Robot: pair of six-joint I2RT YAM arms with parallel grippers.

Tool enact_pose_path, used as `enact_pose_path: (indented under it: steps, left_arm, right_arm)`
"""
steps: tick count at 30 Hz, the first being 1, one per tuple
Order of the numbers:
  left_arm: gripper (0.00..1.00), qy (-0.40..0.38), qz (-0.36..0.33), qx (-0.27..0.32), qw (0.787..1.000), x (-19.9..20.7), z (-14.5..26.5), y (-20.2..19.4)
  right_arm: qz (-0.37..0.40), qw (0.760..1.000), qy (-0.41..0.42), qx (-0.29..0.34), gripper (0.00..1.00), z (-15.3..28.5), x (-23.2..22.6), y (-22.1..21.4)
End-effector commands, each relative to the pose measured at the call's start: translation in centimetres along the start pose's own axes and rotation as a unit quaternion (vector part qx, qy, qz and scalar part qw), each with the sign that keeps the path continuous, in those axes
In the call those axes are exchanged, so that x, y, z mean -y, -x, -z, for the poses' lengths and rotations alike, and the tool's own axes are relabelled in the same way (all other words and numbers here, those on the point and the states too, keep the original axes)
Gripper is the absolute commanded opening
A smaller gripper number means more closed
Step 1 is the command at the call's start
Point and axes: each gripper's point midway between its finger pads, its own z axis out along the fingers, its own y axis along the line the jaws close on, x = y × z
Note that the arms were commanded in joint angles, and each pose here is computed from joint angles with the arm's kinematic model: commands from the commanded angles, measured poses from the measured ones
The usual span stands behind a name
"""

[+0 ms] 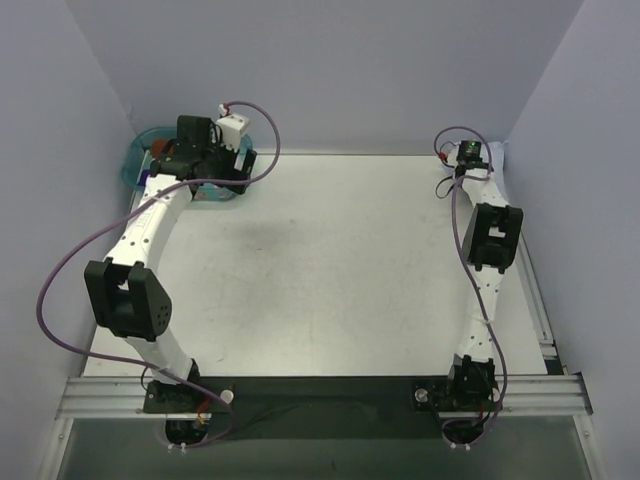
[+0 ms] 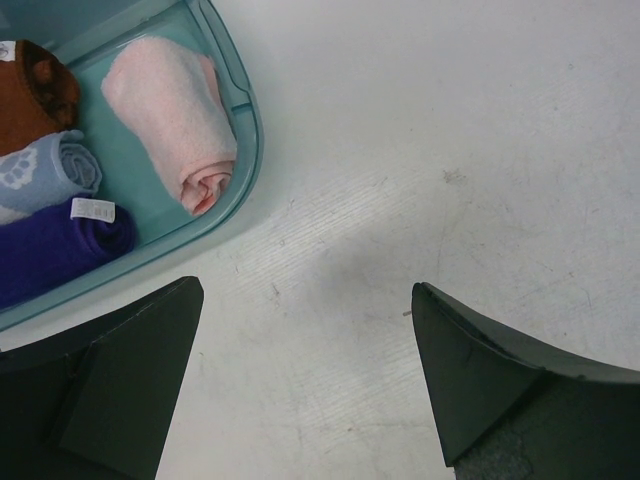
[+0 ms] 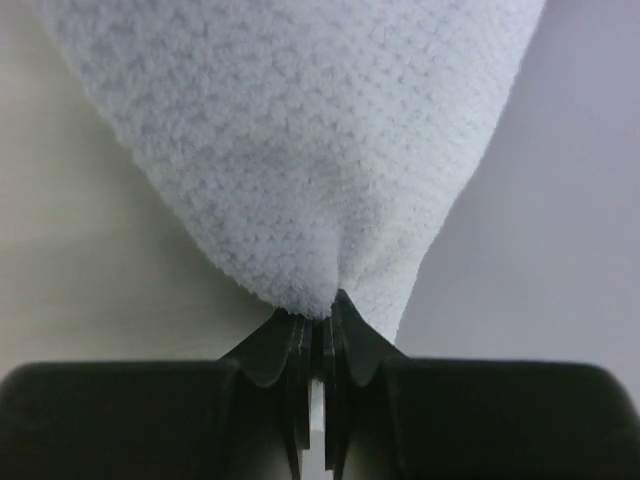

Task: Roll the towels
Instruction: Move the towel to the center of the board, then flatten the towel

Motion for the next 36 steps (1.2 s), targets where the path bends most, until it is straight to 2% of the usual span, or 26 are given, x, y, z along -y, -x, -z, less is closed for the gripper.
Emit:
enact_pose_path:
  steps: [1, 2, 3, 5, 6, 8, 9, 11, 12, 13, 15, 16, 18, 19, 21, 23, 24, 26, 27, 29, 30, 32, 35, 36]
  left_arm:
    - [0.97, 0.017, 0.008, 0.042, 0.999, -0.6, 3.3, 2.6]
    - [0.97, 0.015, 0.011, 0.041, 0.999, -0.5, 3.4, 2.4]
    - [0.97, 0.013, 0.016, 0.045, 0.999, -0.7, 3.9, 2.5]
    - [0.97, 0.006, 0.031, 0.041, 0.999, -0.5, 3.9, 1.9]
    - [0.97, 0.005, 0.040, 0.038, 0.998, -0.8, 4.3, 1.5]
    - [0.97, -0.011, 0.062, 0.028, 0.998, -0.4, 4.2, 0.5]
    - [0.97, -0.027, 0.071, 0.025, 0.997, 0.0, 4.5, 0.1]
    - [0.97, -0.036, 0.092, 0.015, 0.995, 0.0, 4.5, -1.0]
    - [0.97, -0.053, 0.100, 0.002, 0.994, 0.7, 4.5, -2.1]
    - [0.97, -0.061, 0.102, -0.006, 0.993, 1.0, 4.5, -2.7]
    - [0.97, -0.081, 0.104, -0.025, 0.991, 2.1, 4.6, -4.6]
    - [0.97, -0.090, 0.105, -0.030, 0.990, 2.5, 4.6, -5.3]
    - [0.97, -0.115, 0.094, -0.030, 0.988, 3.6, 5.1, -6.0]
    - [0.97, -0.127, 0.093, -0.042, 0.987, 4.3, 5.0, -7.5]
    - [0.97, -0.157, 0.074, -0.036, 0.984, 5.6, 5.5, -8.1]
    - [0.96, -0.191, 0.067, -0.051, 0.978, 7.3, 5.4, -10.1]
    - [0.84, -0.228, 0.051, -0.042, 0.971, 8.9, 5.8, -10.1]
    - [0.72, -0.260, 0.039, -0.057, 0.963, 11.3, 6.1, -12.0]
    - [0.62, -0.287, 0.014, -0.060, 0.956, 13.7, 6.3, -12.3]
    - [0.55, -0.311, -0.002, -0.083, 0.947, 16.5, 6.6, -14.2]
    - [0.53, -0.334, -0.016, -0.092, 0.938, 19.2, 7.1, -14.7]
    - [0.53, -0.352, -0.025, -0.113, 0.929, 21.6, 7.6, -16.5]
    - [0.56, -0.350, -0.049, -0.134, 0.926, 24.5, 7.7, -18.3]
    - [0.56, -0.334, -0.048, -0.138, 0.931, 24.5, 7.2, -18.8]
  right_arm:
    - [0.028, 0.999, 0.040, -0.017, 0.00, 1.5, -2.4, -1.5]
    - [0.028, 0.998, 0.059, 0.002, 0.00, 2.9, -3.7, -0.4]
    - [0.014, 0.998, 0.054, 0.029, 0.00, 6.1, -2.3, 0.8]
    - [0.020, 0.993, 0.113, 0.027, 0.00, 9.4, -6.4, -0.2]
    - [0.031, 0.987, 0.140, 0.073, 0.00, 14.0, -7.7, 2.1]
    - [0.042, 0.977, 0.201, 0.058, 0.00, 18.1, -12.5, 0.4]
    - [0.061, 0.965, 0.236, 0.097, 0.00, 22.8, -15.3, 2.1]
    - [0.083, 0.950, 0.292, 0.070, 0.00, 27.1, -20.0, 0.3]
    - [0.078, 0.923, 0.368, 0.083, 0.06, 31.9, -24.5, 0.8]
    - [0.091, 0.902, 0.417, 0.058, 0.45, 35.1, -26.6, -0.7]
    - [0.059, 0.871, 0.482, 0.072, 0.94, 40.6, -28.6, -0.6]
    - [0.053, 0.844, 0.526, 0.088, 0.99, 43.5, -29.5, -0.4]
    - [0.018, 0.824, 0.556, 0.110, 0.99, 46.1, -28.1, -0.1]
    - [-0.009, 0.818, 0.564, 0.113, 0.95, 45.9, -26.8, 0.1]
    - [-0.032, 0.825, 0.552, 0.119, 0.90, 45.0, -24.9, -0.7]
    - [-0.061, 0.833, 0.540, 0.104, 0.81, 42.6, -23.1, -1.8]
    - [-0.069, 0.834, 0.541, 0.084, 0.77, 41.6, -23.3, -2.9]
    - [-0.101, 0.833, 0.541, 0.059, 0.72, 39.7, -22.7, -4.0]
    - [-0.111, 0.830, 0.545, 0.045, 0.70, 39.1, -23.0, -4.6]
    - [-0.130, 0.819, 0.558, 0.017, 0.67, 38.2, -24.0, -5.4]
    - [-0.137, 0.810, 0.570, 0.004, 0.67, 37.7, -24.6, -5.6]
    - [-0.148, 0.801, 0.581, -0.011, 0.66, 37.1, -25.5, -5.4]
    - [-0.159, 0.787, 0.596, -0.012, 0.67, 36.7, -26.8, -4.2]
    - [-0.167, 0.784, 0.598, -0.015, 0.67, 36.6, -27.0, -3.8]
